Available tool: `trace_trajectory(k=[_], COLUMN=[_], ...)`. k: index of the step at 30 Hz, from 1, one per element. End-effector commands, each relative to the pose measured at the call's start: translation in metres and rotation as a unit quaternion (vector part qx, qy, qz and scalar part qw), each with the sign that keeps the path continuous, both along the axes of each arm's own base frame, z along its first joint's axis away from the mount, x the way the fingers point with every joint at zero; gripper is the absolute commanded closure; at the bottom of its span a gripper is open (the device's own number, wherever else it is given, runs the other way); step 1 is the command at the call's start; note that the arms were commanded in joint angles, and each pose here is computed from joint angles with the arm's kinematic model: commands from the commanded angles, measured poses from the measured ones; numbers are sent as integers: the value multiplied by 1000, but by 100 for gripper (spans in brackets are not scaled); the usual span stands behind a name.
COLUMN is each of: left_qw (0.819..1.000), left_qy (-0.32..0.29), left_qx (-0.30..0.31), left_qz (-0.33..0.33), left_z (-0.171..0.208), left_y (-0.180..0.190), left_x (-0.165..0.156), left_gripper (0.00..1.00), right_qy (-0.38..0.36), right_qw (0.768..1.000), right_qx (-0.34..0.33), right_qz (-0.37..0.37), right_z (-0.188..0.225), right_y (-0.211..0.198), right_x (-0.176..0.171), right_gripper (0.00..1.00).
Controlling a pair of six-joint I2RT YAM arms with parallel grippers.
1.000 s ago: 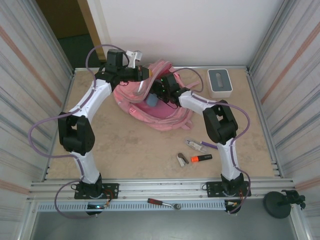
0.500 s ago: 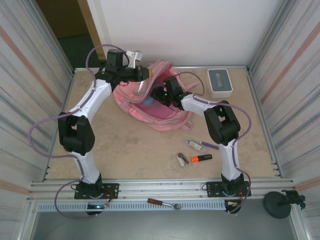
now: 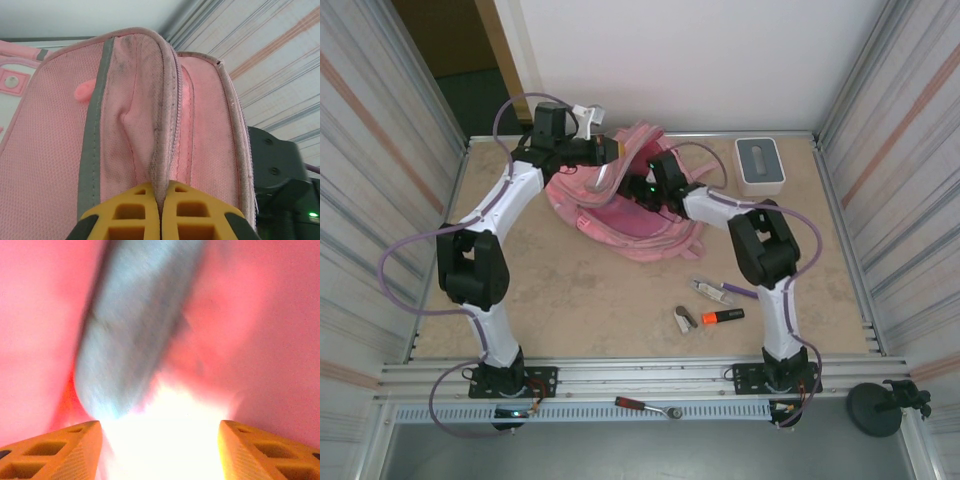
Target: Pack the student bag
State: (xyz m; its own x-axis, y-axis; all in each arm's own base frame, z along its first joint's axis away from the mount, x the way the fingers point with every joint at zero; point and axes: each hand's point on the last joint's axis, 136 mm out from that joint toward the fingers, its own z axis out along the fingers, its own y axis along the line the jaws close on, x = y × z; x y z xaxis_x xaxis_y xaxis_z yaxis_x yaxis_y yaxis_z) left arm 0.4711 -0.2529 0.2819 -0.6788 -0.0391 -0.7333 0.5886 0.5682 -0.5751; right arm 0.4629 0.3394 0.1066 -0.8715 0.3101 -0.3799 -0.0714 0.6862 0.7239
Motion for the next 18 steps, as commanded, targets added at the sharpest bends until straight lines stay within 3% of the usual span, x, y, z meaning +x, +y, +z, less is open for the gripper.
trace_trajectory(k=[1,5,12,18], left_qw=[996,996,997,998], left_qy=[-86,-85,-80,-64], left_qx=[-31,-27,-14,-3], left_qz=[-15,-17,-13,-16], left_z=[56,53,33,13], left_y=[3,4,9,11], left_x=[-4,-7,-14,-16], left_gripper=[100,100,100,100], right_qy=[-84,-103,-21,17], right_qw=[996,990,952,914], right_qx=[-4,-83,-301,-395], right_qz=[32,48,50,87], right_z=[67,76,14,-20], right_y=[-27,-68,-163,-185], right_x=[-24,-67,-159,-203], right_gripper=[35,31,25,15])
